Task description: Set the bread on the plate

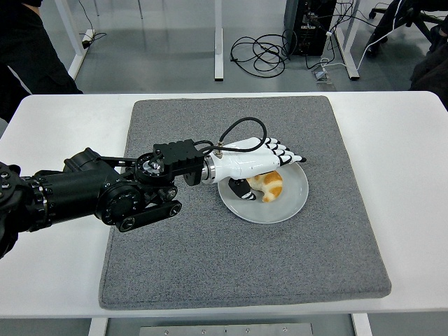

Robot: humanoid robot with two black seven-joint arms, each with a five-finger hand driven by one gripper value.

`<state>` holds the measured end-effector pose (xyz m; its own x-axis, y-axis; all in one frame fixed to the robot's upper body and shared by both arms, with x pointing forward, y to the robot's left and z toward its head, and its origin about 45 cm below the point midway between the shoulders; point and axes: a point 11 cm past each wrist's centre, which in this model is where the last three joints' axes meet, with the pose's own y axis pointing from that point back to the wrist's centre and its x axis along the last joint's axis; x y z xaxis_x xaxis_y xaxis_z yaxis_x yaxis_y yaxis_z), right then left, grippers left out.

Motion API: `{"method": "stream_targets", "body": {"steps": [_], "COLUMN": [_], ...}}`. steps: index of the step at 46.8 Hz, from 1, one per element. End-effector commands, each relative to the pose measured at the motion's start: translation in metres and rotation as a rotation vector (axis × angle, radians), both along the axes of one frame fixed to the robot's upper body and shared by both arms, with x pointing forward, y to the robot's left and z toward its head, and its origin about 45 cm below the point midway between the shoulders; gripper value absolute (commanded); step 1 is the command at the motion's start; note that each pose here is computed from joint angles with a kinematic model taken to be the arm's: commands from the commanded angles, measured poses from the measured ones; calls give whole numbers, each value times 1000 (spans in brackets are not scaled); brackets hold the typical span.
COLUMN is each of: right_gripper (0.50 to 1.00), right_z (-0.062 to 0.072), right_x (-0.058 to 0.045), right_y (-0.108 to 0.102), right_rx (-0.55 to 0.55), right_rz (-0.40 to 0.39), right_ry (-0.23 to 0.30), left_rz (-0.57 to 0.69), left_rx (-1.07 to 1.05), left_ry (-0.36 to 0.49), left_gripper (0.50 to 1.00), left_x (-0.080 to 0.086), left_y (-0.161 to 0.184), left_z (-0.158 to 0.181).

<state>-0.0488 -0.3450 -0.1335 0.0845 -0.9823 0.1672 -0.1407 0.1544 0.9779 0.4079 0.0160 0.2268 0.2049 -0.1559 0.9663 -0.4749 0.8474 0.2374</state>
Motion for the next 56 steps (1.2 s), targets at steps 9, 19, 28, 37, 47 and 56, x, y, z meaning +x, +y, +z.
{"method": "stream_targets", "body": {"steps": [9,19,28,37,47,56], "right_gripper": [1000,1000,1000,1000,1000,1000], "right_z": [0,0,0,0,0,0], "right_x": [0,0,0,0,0,0], "right_y": [0,0,0,0,0,0], "right_rx": [-1,-1,1,-1,-1,-1], "right_rz": [1,0,0,0,0,0], "right_ry": [0,0,0,0,0,0], "left_rz": [-60,-50,95,247,498,660], "left_rx": [-67,-173,-442,-635,-883,-1033], "left_ry": [-5,-3,82,147,320,491], "left_gripper": [972,972,974,974,974,975], "left_x": [-9,1,33,65,110,137], "left_y": [-29,-54,-26,24,84,102], "left_z": [43,121,209,239,219,175]}}
